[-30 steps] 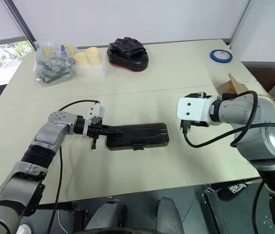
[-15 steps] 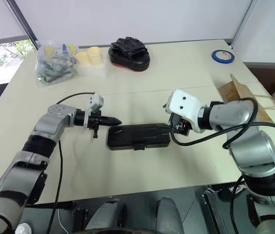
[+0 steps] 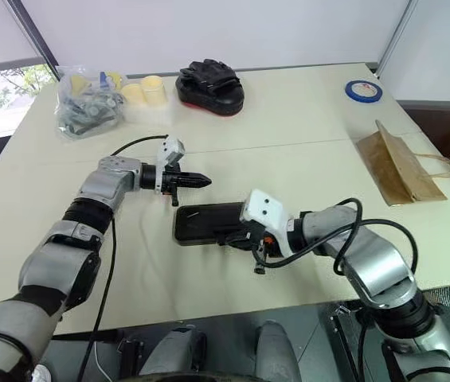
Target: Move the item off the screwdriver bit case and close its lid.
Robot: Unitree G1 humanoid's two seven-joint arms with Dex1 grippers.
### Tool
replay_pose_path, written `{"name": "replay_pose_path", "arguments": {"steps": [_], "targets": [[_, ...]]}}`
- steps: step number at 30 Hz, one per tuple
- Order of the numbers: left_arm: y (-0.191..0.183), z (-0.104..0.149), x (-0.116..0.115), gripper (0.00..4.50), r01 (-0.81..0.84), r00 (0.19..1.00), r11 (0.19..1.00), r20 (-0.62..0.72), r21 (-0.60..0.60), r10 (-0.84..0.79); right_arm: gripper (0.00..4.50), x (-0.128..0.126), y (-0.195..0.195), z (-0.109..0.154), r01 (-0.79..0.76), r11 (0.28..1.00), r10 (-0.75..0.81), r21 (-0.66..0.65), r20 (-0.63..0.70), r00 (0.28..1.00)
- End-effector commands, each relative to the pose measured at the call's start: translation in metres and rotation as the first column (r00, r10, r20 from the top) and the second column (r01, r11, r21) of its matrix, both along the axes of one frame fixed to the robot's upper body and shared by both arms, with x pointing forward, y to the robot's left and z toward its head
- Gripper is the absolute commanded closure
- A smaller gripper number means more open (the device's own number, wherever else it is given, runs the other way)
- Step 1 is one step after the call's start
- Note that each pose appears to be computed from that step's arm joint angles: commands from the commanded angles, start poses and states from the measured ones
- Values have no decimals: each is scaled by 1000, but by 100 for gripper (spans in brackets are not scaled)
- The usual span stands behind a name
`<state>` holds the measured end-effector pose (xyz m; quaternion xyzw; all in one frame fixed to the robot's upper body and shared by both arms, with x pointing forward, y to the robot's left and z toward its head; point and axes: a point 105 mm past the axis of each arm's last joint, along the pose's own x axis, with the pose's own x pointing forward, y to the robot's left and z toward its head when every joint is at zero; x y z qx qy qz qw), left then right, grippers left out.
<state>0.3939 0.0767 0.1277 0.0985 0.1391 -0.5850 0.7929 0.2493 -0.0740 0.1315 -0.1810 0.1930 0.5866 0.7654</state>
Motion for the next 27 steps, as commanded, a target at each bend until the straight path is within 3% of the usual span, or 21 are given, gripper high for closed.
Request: {"name": "replay_pose_path", "arguments": {"steps": [1,15,27], "targets": [[-12,9,4,450,25,998,1000,63,10,-25,446,4,7,-3,10,1000,-10,12,14,1000],[-42,-13,-11,450,135,988,989,70,54,-139,446,26,3,-31,156,987,-156,-45,13,988],[-53,-32,-30,450,231,970,968,55,94,-237,446,36,1,-35,206,976,-205,-62,35,978]]}}
